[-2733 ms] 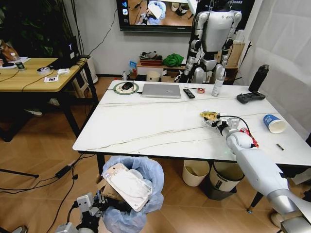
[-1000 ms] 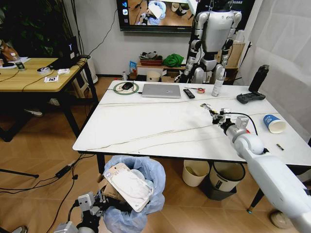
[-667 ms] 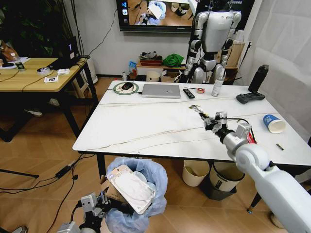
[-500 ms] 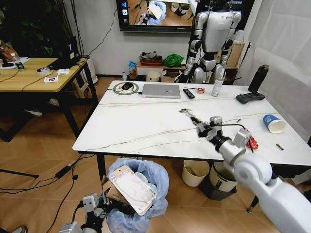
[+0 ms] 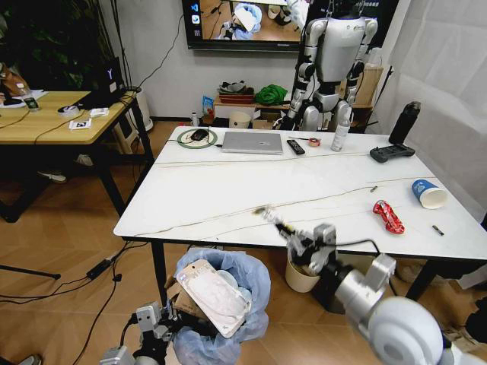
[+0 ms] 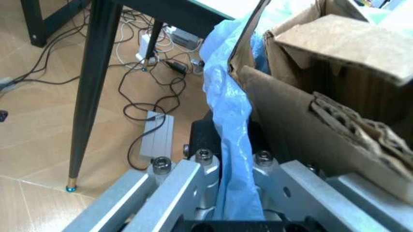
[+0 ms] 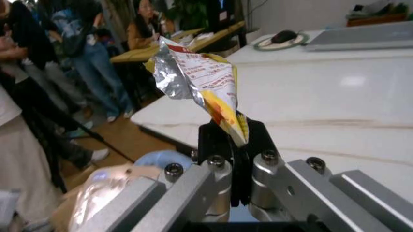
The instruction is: Pick up the trash bin and place the trash from the table into it.
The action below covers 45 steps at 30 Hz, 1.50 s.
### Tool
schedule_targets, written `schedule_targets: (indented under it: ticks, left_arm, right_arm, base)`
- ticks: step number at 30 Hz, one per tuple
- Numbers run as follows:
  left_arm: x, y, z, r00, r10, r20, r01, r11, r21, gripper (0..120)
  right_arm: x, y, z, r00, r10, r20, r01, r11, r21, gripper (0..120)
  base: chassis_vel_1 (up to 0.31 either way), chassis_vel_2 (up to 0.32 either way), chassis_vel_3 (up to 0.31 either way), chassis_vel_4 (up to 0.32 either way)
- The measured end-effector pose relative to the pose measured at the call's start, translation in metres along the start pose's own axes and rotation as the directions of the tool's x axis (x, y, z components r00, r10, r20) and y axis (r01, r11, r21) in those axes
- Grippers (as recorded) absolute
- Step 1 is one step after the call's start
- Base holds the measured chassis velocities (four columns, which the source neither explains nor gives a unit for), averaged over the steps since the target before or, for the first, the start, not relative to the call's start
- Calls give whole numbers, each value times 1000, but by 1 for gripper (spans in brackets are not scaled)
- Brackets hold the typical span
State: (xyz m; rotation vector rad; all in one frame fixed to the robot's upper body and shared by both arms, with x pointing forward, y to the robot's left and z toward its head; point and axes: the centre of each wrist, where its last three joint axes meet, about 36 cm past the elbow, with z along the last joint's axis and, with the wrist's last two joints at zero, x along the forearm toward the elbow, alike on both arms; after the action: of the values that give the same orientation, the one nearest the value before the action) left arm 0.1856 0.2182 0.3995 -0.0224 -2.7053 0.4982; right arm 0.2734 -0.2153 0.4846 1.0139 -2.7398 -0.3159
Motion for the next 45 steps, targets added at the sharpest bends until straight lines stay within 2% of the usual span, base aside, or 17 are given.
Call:
schedule_targets:
  ticks: [11,16,28,40,45]
  left_arm:
    - [4,-5,0,1000,0,0,0,1000,-2,0]
    - [7,-9,1,1000,-1,2,1,1000,0,0]
    - [7,-12,3,1000,-3,7,3,1000,-3,0]
    - [7,-12,3,1000,-4,8,4,1000,-2,0]
    - [7,-12,2,1000,-4,11,4,1000,-2,0]
  right_arm:
    - [-4,39,29,986,-154,-64,152,988,-32,0]
    - [-21,51,46,970,-228,-87,223,973,-58,0]
    - [-60,36,44,973,-218,-77,216,976,-41,0]
    - [-66,29,45,975,-205,-84,203,979,-28,0]
    - [-67,28,47,975,-202,-93,201,979,-26,14]
  base:
    - [0,0,0,0]
    - [0,0,0,0]
    - [0,0,0,0]
    - [0,0,0,0]
    - [0,0,0,0]
